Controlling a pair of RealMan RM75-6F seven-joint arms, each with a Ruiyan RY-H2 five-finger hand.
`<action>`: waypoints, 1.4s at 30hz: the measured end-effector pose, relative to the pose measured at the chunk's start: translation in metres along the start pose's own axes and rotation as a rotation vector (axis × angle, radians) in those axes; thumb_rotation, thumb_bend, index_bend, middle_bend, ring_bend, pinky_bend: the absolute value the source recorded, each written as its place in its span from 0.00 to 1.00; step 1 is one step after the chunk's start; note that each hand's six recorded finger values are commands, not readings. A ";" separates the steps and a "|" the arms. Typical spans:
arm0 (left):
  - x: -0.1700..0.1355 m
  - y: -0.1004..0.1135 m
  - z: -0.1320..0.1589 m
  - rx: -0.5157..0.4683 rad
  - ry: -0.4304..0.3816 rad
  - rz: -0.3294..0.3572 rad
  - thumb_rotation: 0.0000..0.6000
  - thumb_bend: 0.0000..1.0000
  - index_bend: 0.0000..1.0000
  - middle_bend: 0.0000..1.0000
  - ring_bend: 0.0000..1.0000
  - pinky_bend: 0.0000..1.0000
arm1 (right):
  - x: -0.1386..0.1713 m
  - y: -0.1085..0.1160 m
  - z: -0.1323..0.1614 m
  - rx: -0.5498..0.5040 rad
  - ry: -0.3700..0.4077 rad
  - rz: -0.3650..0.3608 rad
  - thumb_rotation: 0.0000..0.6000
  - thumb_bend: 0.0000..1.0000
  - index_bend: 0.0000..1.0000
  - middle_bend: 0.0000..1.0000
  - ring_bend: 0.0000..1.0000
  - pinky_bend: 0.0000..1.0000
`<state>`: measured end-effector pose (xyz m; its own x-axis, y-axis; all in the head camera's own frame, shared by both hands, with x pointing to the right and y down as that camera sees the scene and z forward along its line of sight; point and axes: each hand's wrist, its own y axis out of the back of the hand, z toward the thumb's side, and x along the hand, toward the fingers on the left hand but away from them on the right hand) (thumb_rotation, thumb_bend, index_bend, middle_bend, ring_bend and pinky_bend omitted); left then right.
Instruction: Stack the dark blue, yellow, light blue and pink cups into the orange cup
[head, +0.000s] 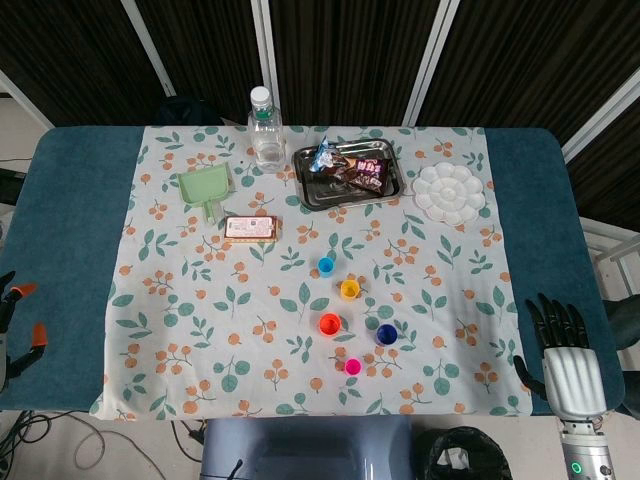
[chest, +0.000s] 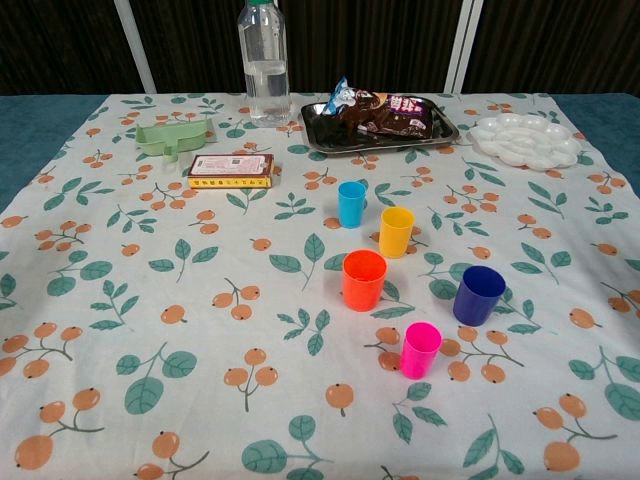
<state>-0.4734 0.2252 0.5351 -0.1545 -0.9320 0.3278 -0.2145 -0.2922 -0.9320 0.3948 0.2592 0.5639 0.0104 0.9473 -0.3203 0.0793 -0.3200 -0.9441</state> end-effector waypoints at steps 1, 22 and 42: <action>0.000 0.000 0.000 0.001 0.000 0.000 1.00 0.47 0.24 0.06 0.00 0.03 | 0.000 0.000 0.000 -0.001 0.000 0.000 1.00 0.41 0.00 0.00 0.00 0.00; -0.003 -0.002 0.000 0.016 -0.006 -0.010 1.00 0.47 0.24 0.06 0.00 0.03 | 0.001 -0.002 -0.001 -0.046 -0.012 0.064 1.00 0.41 0.00 0.00 0.00 0.00; -0.002 0.001 0.001 0.007 -0.001 0.003 1.00 0.47 0.24 0.06 0.00 0.03 | -0.022 -0.007 0.036 -0.052 0.185 0.291 1.00 0.36 0.00 0.00 0.00 0.00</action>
<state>-0.4723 0.2267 0.5337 -0.1539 -0.9332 0.3247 -0.2077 -0.2907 -0.9340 0.3584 0.2403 0.5743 0.2203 0.8048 -0.5511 0.0971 -0.5803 -0.8086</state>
